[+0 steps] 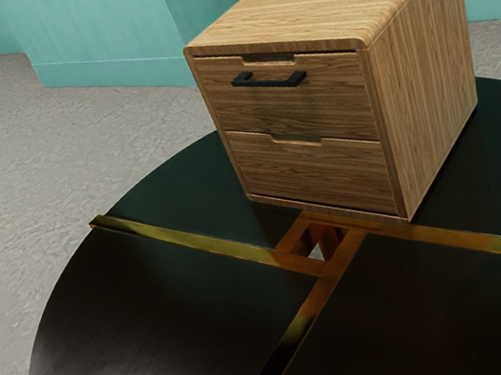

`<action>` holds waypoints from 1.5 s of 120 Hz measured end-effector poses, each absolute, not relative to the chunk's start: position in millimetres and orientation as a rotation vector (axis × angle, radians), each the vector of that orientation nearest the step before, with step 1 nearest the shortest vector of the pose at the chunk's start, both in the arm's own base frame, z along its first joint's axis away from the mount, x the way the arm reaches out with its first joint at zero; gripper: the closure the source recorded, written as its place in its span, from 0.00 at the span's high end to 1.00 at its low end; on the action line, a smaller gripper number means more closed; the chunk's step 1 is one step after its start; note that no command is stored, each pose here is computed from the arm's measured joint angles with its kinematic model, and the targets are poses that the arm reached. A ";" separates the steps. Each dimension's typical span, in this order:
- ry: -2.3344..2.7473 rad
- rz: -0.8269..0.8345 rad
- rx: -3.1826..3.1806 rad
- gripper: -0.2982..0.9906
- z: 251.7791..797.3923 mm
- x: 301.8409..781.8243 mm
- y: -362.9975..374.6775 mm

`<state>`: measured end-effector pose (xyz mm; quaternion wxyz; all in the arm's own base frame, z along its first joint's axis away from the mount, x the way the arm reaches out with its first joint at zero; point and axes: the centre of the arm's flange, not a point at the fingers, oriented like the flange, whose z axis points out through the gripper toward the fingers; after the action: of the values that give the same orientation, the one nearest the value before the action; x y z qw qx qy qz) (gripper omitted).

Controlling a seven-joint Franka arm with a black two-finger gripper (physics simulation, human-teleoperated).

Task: Pull the drawer handle with one arm to open the drawer

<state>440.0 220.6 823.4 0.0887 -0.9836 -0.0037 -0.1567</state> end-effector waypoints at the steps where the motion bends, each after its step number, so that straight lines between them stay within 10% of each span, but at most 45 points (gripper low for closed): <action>1: 0.037 -0.468 -2.931 0.75 823.6 447.5 204.5; 15: 0.407 -0.434 -2.956 0.75 813.7 488.5 71.5; 77: 0.991 -0.105 -2.855 0.75 748.4 481.4 61.9; 180: 1.778 -0.315 -2.065 0.75 715.1 571.3 -25.8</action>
<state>571.3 -25.8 715.1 0.1980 -0.7378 0.6354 -0.1125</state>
